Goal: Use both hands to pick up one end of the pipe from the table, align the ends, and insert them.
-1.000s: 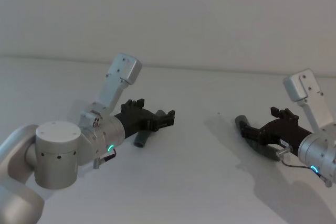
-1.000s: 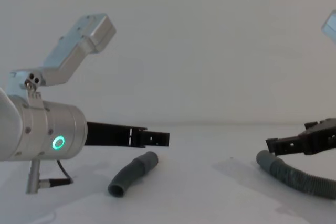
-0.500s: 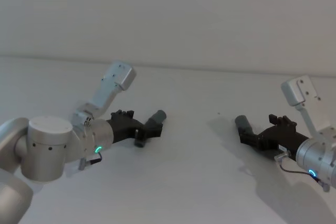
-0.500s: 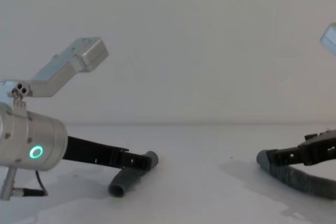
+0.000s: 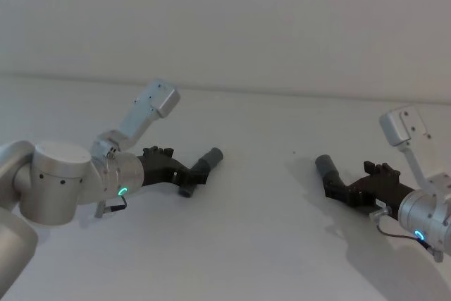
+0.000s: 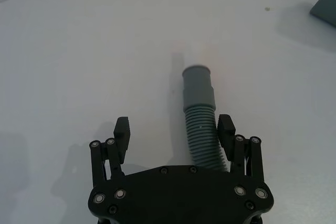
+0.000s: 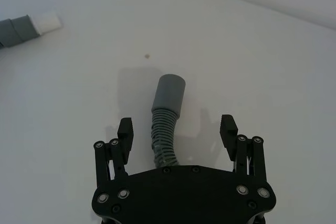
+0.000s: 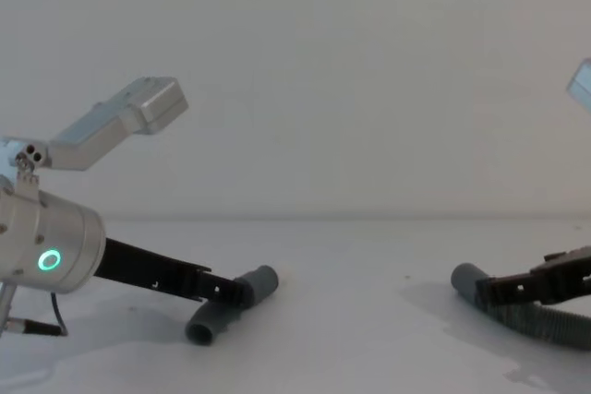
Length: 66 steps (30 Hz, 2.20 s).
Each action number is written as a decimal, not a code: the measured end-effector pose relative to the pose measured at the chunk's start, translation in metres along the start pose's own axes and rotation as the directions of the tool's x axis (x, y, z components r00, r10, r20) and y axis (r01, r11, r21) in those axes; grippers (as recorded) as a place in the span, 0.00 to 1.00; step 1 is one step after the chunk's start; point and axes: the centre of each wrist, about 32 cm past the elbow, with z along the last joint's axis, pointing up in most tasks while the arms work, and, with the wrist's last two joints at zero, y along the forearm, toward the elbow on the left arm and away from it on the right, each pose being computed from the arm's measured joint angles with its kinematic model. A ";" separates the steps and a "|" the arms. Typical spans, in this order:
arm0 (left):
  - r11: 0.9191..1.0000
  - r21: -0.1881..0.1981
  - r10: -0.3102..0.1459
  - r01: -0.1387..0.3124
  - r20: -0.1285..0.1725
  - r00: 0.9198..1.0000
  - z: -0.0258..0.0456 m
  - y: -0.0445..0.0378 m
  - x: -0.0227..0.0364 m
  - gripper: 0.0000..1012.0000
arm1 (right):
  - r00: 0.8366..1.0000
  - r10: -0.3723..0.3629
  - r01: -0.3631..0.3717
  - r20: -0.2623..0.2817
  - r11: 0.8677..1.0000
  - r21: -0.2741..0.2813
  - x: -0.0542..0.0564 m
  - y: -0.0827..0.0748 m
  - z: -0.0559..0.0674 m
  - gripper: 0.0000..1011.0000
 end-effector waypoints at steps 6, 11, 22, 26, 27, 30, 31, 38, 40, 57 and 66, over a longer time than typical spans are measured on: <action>1.000 -0.005 -0.008 0.008 0.026 1.000 0.0053 -0.0031 0.0048 0.99 | 1.000 -0.004 0.004 -0.011 1.000 -0.017 0.001 0.001 -0.002 0.99; 1.000 -0.012 -0.012 0.012 0.043 0.999 0.0092 -0.0058 0.0069 0.99 | 1.000 -0.006 0.006 -0.015 1.000 -0.028 0.001 0.002 -0.002 0.99; 0.999 -0.020 -0.031 0.032 0.047 0.998 0.0089 -0.0126 0.0076 0.99 | 1.000 -0.007 0.006 -0.018 0.999 -0.046 0.001 0.002 -0.003 0.99; 0.999 -0.016 -0.041 0.042 0.044 0.998 0.0074 -0.0143 0.0071 0.99 | 1.000 -0.004 0.003 -0.019 0.999 -0.053 0.001 0.002 -0.004 0.99; 0.999 -0.013 -0.045 0.045 0.042 0.998 0.0066 -0.0148 0.0069 0.99 | 1.000 -0.003 0.002 -0.019 0.999 -0.054 0.001 0.002 -0.004 0.99; 0.998 -0.007 -0.055 0.055 0.039 0.998 0.0051 -0.0157 0.0064 0.99 | 1.000 -0.002 0.000 -0.020 0.998 -0.060 0.000 0.002 -0.004 0.99; 0.998 -0.005 -0.057 0.057 0.038 0.998 0.0048 -0.0158 0.0063 0.99 | 1.000 -0.001 0.000 -0.020 0.998 -0.061 0.000 0.002 -0.004 0.99; 0.997 0.013 -0.078 0.078 0.033 0.996 0.0030 -0.0172 0.0050 0.99 | 1.000 0.005 -0.006 -0.025 0.998 -0.065 0.001 0.002 -0.005 0.99; 0.997 0.015 -0.081 0.080 0.033 0.996 0.0030 -0.0174 0.0048 0.99 | 1.000 0.006 -0.008 -0.026 0.998 -0.066 0.000 0.001 -0.005 0.99; 0.996 0.031 -0.087 0.086 0.041 0.995 0.0035 -0.0172 0.0037 0.95 | 0.999 0.011 -0.013 -0.034 0.998 -0.063 0.000 0.001 -0.006 0.91; 0.996 0.034 -0.089 0.088 0.043 0.995 0.0036 -0.0172 0.0033 0.91 | 0.999 0.011 -0.013 -0.034 0.998 -0.062 0.000 0.000 -0.006 0.63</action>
